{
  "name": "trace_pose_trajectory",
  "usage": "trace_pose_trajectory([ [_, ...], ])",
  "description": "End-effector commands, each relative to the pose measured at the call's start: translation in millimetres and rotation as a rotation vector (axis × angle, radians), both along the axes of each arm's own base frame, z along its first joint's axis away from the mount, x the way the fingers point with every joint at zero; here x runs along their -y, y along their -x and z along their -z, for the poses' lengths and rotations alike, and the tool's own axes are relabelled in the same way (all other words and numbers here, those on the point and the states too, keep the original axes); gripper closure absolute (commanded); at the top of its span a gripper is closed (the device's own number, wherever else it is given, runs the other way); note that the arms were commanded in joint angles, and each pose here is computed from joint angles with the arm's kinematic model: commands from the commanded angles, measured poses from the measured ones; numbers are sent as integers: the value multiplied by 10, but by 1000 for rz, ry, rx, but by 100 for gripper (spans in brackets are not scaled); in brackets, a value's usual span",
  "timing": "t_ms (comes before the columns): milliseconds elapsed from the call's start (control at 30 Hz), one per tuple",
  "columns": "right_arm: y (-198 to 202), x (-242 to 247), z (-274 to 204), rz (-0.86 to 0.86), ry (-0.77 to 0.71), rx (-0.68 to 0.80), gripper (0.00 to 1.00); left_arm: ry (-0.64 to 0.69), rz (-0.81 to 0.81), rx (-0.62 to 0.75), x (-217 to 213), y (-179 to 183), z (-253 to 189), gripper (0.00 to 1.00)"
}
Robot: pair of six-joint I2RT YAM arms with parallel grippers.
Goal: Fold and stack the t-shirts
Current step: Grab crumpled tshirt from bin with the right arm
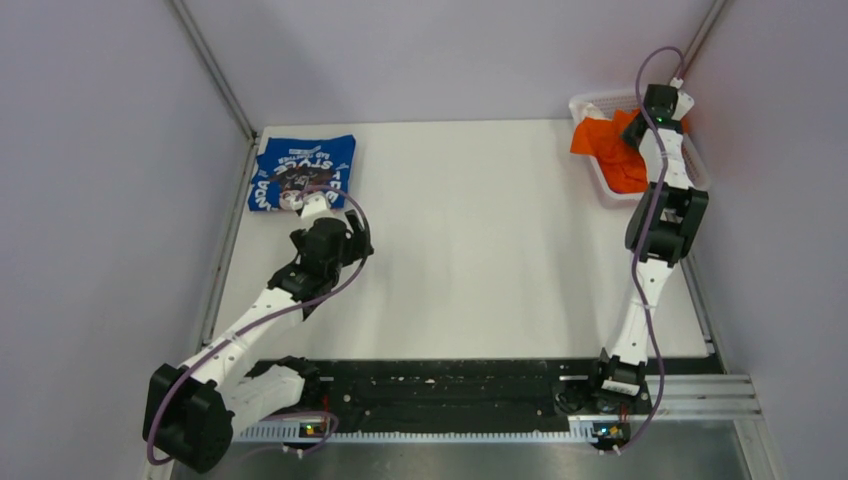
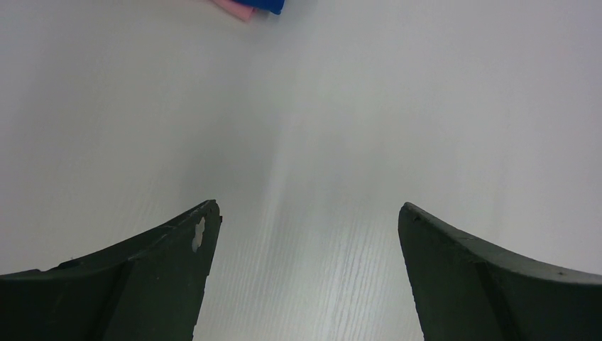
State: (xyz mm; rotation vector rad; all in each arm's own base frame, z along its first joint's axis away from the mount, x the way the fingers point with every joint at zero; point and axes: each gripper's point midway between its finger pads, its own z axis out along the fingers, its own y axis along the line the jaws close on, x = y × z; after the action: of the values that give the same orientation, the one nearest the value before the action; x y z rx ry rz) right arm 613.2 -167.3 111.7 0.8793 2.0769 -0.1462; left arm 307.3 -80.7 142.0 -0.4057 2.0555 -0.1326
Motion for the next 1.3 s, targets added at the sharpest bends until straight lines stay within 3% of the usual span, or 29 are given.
trace_pose_trajectory([
  [0, 16, 3, 27, -7, 4, -26, 59, 18, -25, 48, -10, -77, -194, 1],
  [233, 139, -20, 44, -32, 14, -72, 77, 25, -30, 64, -35, -40, -223, 1],
  [467, 279, -137, 254, -80, -28, -152, 72, 33, -31, 76, -50, -2, -253, 1],
  [600, 354, -129, 328, -73, -26, -182, 86, 34, -36, 81, -63, 9, -269, 1],
  [667, 353, -117, 247, -70, -17, -170, 99, 36, -38, 85, -70, 15, -289, 1],
  [800, 279, -149, -326, -93, 4, -38, 100, 44, -42, 95, -79, 37, -321, 1],
  [967, 268, -348, -1429, -185, 30, 258, 100, 61, -40, 113, -81, 68, -377, 1],
  [1267, 791, -1005, -3263, -425, 11, 748, 100, 93, -34, 145, -79, 123, -451, 1],
])
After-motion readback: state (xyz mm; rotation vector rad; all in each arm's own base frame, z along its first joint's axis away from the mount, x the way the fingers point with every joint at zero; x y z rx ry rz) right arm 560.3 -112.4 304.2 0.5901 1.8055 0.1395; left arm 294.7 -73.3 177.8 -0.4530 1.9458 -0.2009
